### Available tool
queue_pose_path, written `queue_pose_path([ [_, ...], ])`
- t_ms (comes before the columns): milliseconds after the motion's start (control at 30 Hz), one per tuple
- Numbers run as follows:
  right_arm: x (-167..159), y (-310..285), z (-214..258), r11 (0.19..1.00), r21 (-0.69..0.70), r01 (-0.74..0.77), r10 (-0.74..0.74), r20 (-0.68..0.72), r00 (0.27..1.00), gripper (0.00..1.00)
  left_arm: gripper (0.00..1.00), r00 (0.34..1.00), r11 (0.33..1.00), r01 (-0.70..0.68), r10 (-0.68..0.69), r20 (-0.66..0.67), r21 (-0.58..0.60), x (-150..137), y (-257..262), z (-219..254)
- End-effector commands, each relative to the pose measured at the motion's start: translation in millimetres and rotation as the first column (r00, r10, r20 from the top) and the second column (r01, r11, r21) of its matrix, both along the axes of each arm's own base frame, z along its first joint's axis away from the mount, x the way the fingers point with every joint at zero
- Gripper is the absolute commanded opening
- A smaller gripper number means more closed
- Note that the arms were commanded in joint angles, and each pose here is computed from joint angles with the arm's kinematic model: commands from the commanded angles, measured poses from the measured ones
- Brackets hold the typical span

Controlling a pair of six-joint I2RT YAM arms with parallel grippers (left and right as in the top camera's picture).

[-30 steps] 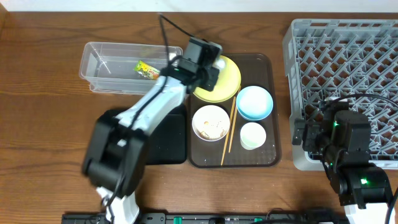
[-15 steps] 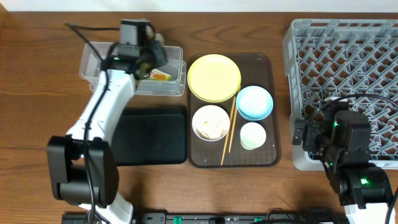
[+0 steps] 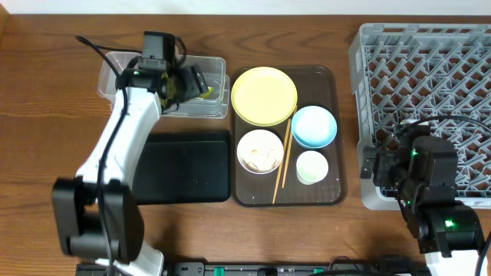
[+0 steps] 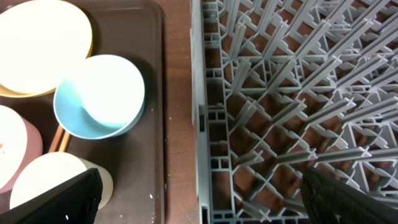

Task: Sort waste into correct bins and load items into the dishwasher rack
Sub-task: 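Carry the tissue left and release it into the clear bin, then grasp the rim of the pink rice bowl with the left gripper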

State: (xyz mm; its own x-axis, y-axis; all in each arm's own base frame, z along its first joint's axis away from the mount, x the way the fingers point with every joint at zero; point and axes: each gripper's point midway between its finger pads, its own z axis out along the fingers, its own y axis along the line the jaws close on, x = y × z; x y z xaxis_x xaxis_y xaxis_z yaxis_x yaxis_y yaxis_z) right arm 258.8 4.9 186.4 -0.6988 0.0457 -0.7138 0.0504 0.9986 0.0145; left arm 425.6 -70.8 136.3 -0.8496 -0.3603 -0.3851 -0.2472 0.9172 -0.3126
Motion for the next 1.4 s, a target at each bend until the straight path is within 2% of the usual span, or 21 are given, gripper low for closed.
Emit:
queue_pose_path([
  [0,1.8,2.8,7.9,1.0,-0.005,-0.019,0.02,0.02,1.0,0.99,0.83,0.996,0.996,0.089,-0.089,0.026,0.008,-25.3,-29.8,32.1],
  [200,1.6,2.8,7.7,1.0,-0.005,-0.019,0.02,0.018,1.0,0.99,0.84,0.964,0.965,0.259,-0.261,-0.052,-0.038,-65.3,-89.9,26.3],
  [333,1.7,2.9,7.8,1.0,-0.005,-0.02,0.02,0.019,1.0,0.99,0.72,0.942,0.944,0.33,-0.33,-0.063,-0.01,-76.7,-119.0,17.6],
  [467,1.7,2.9,7.8,1.0,-0.005,-0.02,0.02,0.019,1.0,0.99,0.72,0.934,0.937,0.348,-0.343,-0.094,0.04,-86.4,-144.0,-0.1],
  [733,1.7,2.9,7.7,1.0,-0.004,-0.02,0.02,0.019,1.0,0.99,0.71,0.877,0.882,0.468,-0.456,-0.153,0.049,-106.5,-201.6,-46.9],
  [1000,1.7,2.9,7.7,1.0,-0.004,-0.02,0.02,0.019,1.0,0.99,0.61,0.85,0.859,0.51,-0.493,-0.185,0.057,-111.7,-226.1,-84.8],
  [1200,1.6,2.9,7.5,1.0,-0.004,-0.02,0.02,0.018,1.0,0.99,0.56,0.835,0.853,0.517,-0.486,-0.259,0.07,-119.6,-226.2,-116.5],
  [1367,1.6,2.9,7.7,1.0,-0.004,-0.02,0.02,0.018,1.0,0.99,0.46,0.83,0.852,0.518,-0.48,-0.283,0.074,-122.6,-224.9,-125.2],
])
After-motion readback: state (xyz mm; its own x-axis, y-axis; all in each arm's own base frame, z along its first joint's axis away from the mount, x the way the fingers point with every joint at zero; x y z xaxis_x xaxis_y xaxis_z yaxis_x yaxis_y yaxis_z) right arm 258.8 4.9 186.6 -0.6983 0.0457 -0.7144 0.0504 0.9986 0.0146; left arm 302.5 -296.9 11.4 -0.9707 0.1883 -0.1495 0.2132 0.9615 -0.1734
